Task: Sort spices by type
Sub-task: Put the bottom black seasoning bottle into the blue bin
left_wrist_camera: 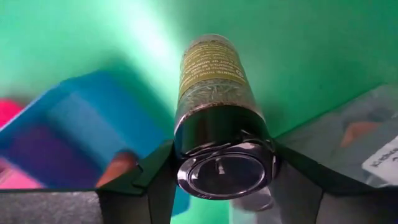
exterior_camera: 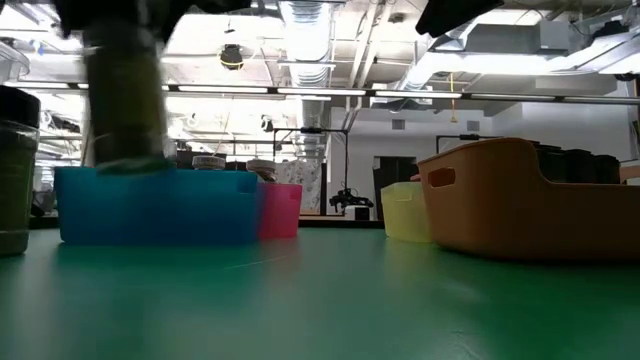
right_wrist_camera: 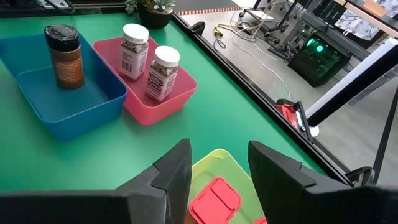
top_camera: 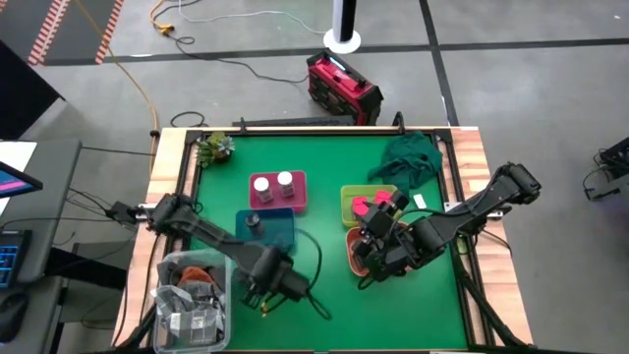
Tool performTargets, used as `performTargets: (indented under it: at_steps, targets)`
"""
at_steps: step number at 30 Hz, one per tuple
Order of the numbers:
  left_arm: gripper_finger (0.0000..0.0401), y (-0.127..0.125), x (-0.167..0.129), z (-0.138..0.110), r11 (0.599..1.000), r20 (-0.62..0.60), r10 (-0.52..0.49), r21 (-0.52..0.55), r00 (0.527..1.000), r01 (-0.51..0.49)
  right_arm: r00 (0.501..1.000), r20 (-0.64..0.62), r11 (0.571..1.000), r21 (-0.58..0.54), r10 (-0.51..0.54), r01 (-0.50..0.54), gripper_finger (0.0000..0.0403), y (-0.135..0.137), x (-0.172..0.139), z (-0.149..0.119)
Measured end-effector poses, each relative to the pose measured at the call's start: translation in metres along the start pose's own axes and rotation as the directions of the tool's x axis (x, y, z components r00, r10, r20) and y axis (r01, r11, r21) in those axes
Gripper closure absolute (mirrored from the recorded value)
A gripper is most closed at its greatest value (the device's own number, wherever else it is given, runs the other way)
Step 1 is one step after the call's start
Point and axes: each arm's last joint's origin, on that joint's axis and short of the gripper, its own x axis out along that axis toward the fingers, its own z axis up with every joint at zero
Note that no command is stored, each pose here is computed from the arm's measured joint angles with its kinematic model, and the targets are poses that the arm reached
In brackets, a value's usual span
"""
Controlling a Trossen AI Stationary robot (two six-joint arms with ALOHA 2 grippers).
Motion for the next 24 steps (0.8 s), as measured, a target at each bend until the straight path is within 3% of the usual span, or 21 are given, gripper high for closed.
performTargets:
  at_steps: [7,13,24]
  targets:
    - [0.0197,0.043,-0.026,-0.022,0.989,0.075,0.031,-0.146,0.997,-0.02,1.0,0.0,1.0,0.0,0.0,0.0,0.0218,0.0,0.0,0.0]
    - [0.0197,0.079,-0.025,-0.039,0.97,0.066,0.032,-0.242,0.997,-0.015,1.0,0.005,1.0,-0.007,0.015,-0.015,0.0218,0.002,-0.004,-0.002]
    - [0.0197,0.111,-0.028,-0.076,0.947,0.061,0.027,-0.321,0.998,-0.006,0.997,0.029,0.998,-0.024,0.065,-0.065,0.0218,0.009,-0.022,-0.008]
